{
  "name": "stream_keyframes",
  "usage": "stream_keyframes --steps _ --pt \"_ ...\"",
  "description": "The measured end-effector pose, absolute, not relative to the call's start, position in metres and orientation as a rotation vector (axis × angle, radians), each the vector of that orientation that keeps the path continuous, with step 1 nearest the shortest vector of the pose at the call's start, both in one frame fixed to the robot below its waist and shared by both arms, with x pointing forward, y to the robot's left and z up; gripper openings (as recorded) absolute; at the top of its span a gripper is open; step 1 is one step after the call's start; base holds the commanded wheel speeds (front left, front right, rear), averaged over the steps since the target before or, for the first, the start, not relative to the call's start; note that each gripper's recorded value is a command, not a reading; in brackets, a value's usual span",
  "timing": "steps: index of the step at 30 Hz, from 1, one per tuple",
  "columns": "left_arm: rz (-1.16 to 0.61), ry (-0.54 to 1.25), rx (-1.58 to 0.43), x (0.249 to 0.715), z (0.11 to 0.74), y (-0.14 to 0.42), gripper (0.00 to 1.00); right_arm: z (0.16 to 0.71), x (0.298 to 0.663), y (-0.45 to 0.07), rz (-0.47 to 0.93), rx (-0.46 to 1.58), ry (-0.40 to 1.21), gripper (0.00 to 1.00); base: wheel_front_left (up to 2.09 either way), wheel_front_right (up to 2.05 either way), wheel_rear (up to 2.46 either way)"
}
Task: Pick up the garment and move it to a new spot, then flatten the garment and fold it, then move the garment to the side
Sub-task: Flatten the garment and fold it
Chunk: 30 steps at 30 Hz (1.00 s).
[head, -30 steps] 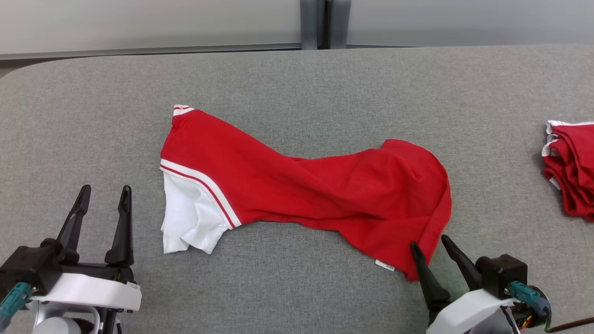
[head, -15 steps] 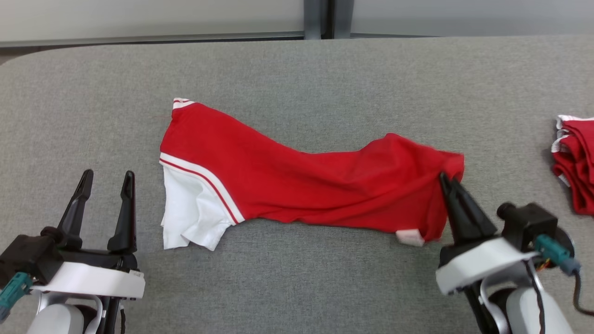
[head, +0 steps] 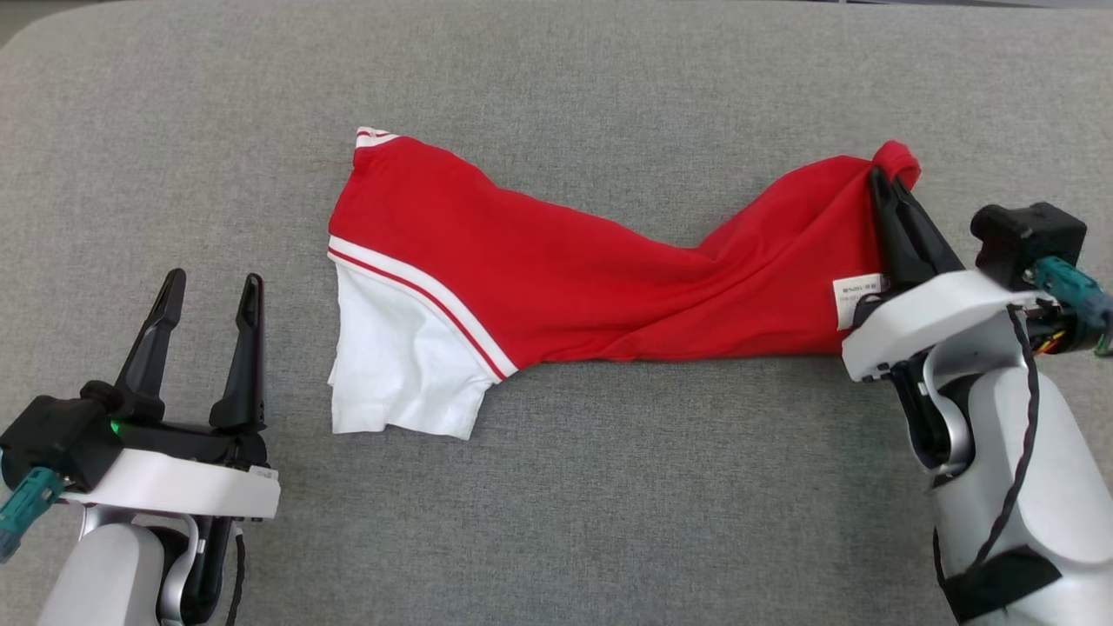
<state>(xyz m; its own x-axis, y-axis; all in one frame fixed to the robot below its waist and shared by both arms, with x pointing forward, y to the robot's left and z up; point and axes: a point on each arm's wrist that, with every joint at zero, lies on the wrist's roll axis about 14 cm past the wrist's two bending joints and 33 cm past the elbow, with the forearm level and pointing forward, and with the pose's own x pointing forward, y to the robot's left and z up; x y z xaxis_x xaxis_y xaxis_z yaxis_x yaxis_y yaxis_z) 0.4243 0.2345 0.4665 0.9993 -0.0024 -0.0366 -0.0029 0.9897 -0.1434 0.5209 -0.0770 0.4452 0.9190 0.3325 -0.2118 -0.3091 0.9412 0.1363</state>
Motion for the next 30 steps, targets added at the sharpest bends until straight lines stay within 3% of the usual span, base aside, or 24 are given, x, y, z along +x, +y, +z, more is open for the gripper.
stream_keyframes --steps 1,2,4,9,21,30 --pt "-0.001 0.038 -0.144 0.425 0.466 0.235 1.00 0.440 0.524 -0.076 0.331 0.101 0.249 0.00 0.00 0.00 0.00" --pt "0.003 0.044 -0.145 0.425 0.463 0.236 1.00 0.435 0.526 -0.076 0.330 0.112 0.261 0.23 0.00 0.00 0.00" --pt "-0.003 0.053 -0.155 0.424 0.460 0.233 1.00 0.426 0.526 -0.078 0.332 0.090 0.289 1.00 0.00 0.00 0.00" --pt "-0.002 0.037 -0.162 0.420 0.467 0.233 1.00 0.435 0.515 -0.076 0.343 0.077 0.230 1.00 0.00 0.00 0.00" --pt "0.000 -0.004 -0.159 0.406 0.485 0.228 1.00 0.488 0.447 -0.116 0.265 0.026 0.053 1.00 0.00 0.00 0.00" --pt "-0.033 0.003 -0.163 0.391 0.489 0.215 1.00 0.503 0.389 -0.130 0.220 0.032 0.072 1.00 0.00 0.00 0.00"
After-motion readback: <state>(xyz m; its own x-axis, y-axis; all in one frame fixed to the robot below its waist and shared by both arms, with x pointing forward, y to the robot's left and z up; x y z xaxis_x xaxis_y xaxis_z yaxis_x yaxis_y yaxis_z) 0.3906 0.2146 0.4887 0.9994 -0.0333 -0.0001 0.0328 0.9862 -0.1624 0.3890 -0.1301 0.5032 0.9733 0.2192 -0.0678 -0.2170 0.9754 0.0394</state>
